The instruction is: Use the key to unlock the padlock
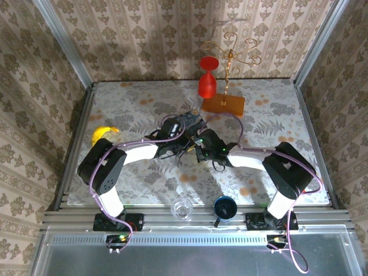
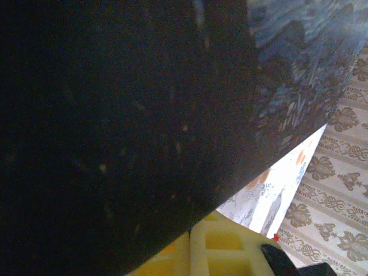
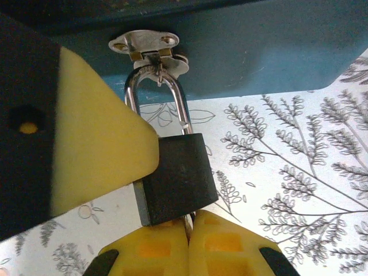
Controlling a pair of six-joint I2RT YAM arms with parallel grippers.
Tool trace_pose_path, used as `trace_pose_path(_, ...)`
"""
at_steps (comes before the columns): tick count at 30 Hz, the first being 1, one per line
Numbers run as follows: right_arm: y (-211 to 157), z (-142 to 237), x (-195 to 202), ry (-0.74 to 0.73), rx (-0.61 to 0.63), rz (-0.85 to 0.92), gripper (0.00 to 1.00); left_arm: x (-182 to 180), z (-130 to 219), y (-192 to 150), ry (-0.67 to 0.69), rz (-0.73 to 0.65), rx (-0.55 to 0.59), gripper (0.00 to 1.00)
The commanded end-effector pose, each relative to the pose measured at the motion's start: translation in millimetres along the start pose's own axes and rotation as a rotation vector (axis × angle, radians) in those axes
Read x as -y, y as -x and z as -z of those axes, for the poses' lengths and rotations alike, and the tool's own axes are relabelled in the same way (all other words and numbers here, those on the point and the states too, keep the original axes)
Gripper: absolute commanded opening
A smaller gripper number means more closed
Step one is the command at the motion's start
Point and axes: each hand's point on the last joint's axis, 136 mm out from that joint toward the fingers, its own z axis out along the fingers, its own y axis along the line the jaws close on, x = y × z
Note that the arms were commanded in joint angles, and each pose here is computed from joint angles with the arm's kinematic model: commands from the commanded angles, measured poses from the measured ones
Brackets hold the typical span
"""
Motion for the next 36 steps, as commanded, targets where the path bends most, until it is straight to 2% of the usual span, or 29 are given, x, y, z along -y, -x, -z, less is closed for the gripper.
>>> trace_pose_path(1,7.9,5.5,1.5,0.088,0.023,-0.108,0.00,8.6,2.6,-10.8,-0.029,-0.005,-0.051,0.00)
trace_pose_path(15,11.2,12.8,5.5,0.138,0.024,-0.189,0.00,0.9,2.7,-10.9,-0.017,-0.002,-0.053,0.00)
trace_pose_path(34,10.9,18.2,-8.8,0.232,0.026,-0.298,0.00,-11.7,10.4,-15.2,0.005,-0.040,-0.056,0.00)
trace_pose_path(36,10.3,17.7,-8.3,0.232,0.027,-0.310,0.04,-15.4,10.6,-16.1,0.012,-0.037,-0.058,0.00)
